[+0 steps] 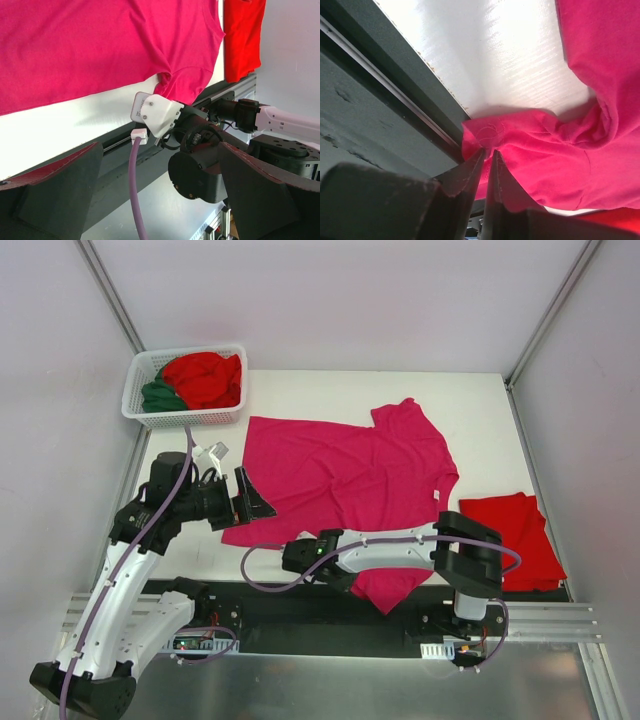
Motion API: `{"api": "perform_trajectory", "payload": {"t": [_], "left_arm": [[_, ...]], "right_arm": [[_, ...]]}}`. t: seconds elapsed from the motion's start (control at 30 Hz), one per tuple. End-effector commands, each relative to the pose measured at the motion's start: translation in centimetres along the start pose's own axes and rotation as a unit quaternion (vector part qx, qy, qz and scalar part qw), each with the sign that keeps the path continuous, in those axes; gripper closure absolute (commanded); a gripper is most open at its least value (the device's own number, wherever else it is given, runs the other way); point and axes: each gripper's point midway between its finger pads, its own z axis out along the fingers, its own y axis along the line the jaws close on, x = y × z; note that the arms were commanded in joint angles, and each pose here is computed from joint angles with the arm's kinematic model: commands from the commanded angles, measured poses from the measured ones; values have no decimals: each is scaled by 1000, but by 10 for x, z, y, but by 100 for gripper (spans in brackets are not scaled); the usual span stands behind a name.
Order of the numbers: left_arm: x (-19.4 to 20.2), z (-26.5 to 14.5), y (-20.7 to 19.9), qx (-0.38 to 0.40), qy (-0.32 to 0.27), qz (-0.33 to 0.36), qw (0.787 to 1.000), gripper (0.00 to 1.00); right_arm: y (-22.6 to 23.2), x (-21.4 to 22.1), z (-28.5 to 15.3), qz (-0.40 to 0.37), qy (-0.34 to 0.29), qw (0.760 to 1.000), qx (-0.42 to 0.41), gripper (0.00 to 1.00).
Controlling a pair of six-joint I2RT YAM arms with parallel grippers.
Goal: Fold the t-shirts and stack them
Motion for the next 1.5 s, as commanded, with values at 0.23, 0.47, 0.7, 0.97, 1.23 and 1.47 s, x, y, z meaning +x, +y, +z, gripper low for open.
{"api": "perform_trajectory", "payload": {"t": [0.23, 0.47, 0.7, 0.97, 1.23, 1.47], "left_arm": [[2, -3, -4, 10, -3, 0, 1000, 1], [4, -3, -3, 11, -4, -2, 1000, 1], [3, -4, -3, 10, -8, -2, 1000, 1], [-6, 1, 1, -5, -8, 10, 1000, 1], [-84, 34, -8, -54, 8, 66, 996, 1], [-148, 114, 25, -103, 73, 52, 991, 1]], "right_arm": [[2, -12, -25, 2, -24, 1000, -4, 99], [11, -19, -25, -8, -25, 999, -23, 99], [19, -11, -22, -22, -7, 999, -42, 71], [-16, -27, -56, 23, -80, 996, -22, 33], [-93, -23, -71, 153, -86, 984, -29, 30], [-121, -27, -70, 241, -80, 961, -109, 29]]}}
